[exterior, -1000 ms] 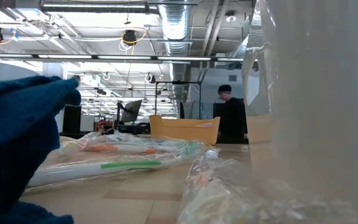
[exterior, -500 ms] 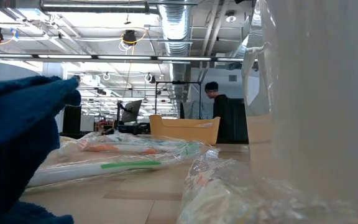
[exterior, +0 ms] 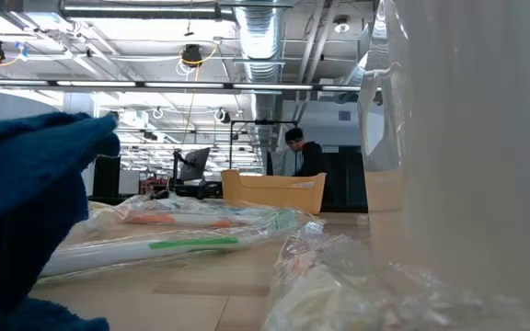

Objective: Pick & Place Toothbrushes
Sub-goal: Put the blue toothbrush into the left white bin

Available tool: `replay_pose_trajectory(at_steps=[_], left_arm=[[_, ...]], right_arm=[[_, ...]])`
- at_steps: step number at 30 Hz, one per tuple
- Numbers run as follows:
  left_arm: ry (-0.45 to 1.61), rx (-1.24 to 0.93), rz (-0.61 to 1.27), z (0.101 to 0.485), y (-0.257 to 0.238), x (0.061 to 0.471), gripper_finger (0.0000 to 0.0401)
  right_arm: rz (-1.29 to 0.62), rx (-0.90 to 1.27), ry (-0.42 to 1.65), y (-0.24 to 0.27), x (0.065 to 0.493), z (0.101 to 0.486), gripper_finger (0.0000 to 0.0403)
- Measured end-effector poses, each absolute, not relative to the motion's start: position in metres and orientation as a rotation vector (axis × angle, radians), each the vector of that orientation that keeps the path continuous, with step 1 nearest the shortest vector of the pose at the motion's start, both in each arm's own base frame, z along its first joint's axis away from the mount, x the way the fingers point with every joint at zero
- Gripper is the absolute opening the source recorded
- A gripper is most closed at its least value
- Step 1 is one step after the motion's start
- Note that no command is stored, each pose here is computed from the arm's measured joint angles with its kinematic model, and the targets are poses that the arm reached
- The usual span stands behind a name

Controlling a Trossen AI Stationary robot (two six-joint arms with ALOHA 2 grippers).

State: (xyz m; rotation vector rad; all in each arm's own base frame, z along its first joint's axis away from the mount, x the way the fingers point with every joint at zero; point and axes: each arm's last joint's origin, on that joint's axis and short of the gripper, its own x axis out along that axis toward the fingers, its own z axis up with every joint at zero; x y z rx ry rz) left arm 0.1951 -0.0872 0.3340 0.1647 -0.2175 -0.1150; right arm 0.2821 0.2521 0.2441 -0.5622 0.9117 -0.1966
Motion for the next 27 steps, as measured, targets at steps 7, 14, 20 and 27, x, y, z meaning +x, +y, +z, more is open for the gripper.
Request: replay_pose_trajectory(at_steps=[7,14,20,27], left_arm=[[-0.219,0.165,-0.118,0.334,-0.087,0.195,0.0001],[-0.219,0.165,-0.117,0.334,-0.087,0.195,0.0001],[-0.222,0.169,-0.11,0.334,-0.086,0.196,0.0001],[-0.215,0.174,-0.062,0.334,-0.078,0.2,0.0001]], right_arm=[[-0.21,-0.564,0.782,0.26,0.262,0.269,0.0],[-0.234,-0.607,0.82,0.253,0.251,0.242,0.0],[-0.356,-0.46,0.784,0.207,0.225,0.224,0.0],[-0.243,-0.236,0.49,0.171,0.201,0.242,0.0]])
